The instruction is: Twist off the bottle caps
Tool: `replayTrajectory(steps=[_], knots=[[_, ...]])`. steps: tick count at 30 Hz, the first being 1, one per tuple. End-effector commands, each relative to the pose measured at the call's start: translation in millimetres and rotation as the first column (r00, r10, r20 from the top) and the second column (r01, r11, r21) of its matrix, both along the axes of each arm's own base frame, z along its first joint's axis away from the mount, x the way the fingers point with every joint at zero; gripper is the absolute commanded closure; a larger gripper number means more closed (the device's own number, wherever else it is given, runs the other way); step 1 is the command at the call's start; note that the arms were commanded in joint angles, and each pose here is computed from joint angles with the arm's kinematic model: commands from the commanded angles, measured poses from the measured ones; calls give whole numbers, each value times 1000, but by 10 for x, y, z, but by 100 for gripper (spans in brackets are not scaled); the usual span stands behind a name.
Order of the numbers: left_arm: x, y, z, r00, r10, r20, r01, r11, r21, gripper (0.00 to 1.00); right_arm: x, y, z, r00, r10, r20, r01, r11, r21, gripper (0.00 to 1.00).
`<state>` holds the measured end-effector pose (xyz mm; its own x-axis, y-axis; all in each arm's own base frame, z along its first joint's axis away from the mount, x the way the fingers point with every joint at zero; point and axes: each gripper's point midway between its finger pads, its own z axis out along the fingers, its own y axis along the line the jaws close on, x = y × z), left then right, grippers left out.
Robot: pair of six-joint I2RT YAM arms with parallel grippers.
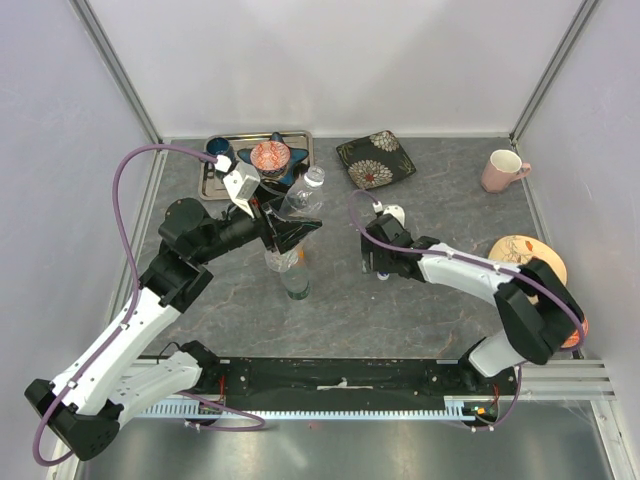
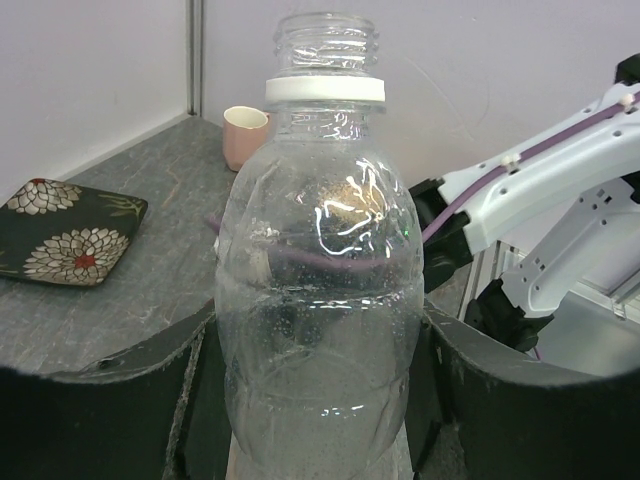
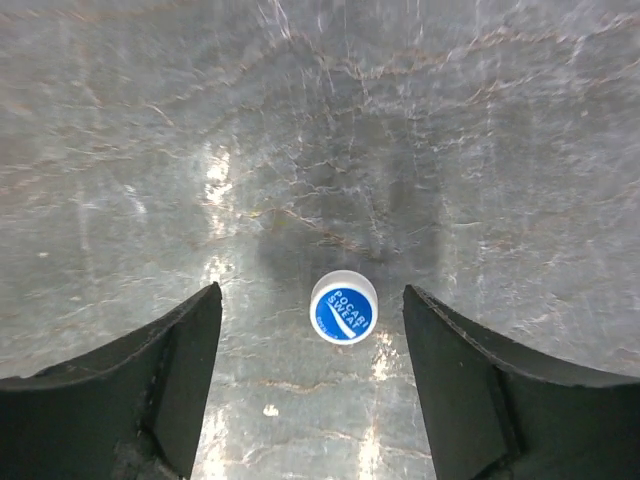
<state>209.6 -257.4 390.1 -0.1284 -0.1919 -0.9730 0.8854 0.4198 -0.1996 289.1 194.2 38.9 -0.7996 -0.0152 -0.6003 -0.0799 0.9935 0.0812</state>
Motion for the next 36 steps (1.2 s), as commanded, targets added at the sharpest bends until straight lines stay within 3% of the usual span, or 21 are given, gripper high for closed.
replayTrajectory(steps=[1,4,9,11,12,16,19,26,32,36], knots=[[58,31,99,998,29,64,-29,1000,-4,50,166,85,763,991,-33,133,19,994,103,20],[75,16,106,998,27,60,-27,1000,-4,50,247,-21,1318,969,-93,227,66,990,121,19],[165,-66,84,999,15,44,-15,1000,15,50,266,-307,2757,835,-254,488,113,947,299,19],[153,-114,125,999,-15,44,14,1000,24,50,199,-236,3242,787,-254,562,9,916,401,19],[179,-142,112,999,-22,37,20,999,33,50,43,-64,3479,786,-180,591,-138,881,452,17],[126,-320,111,989,-147,17,146,988,55,49,-350,452,4110,733,18,680,-496,698,516,16],[13,-412,133,969,-246,8,245,968,60,49,-462,606,4194,720,77,690,-572,628,527,15],[-47,-595,44,943,-333,-30,334,939,82,48,-515,714,4208,699,125,704,-626,583,518,15],[-64,-656,7,941,-336,-42,339,936,96,48,-470,783,4117,708,146,691,-627,581,520,18],[-70,-668,10,941,-336,-35,338,936,98,47,-474,785,4072,711,152,687,-626,582,519,27]])
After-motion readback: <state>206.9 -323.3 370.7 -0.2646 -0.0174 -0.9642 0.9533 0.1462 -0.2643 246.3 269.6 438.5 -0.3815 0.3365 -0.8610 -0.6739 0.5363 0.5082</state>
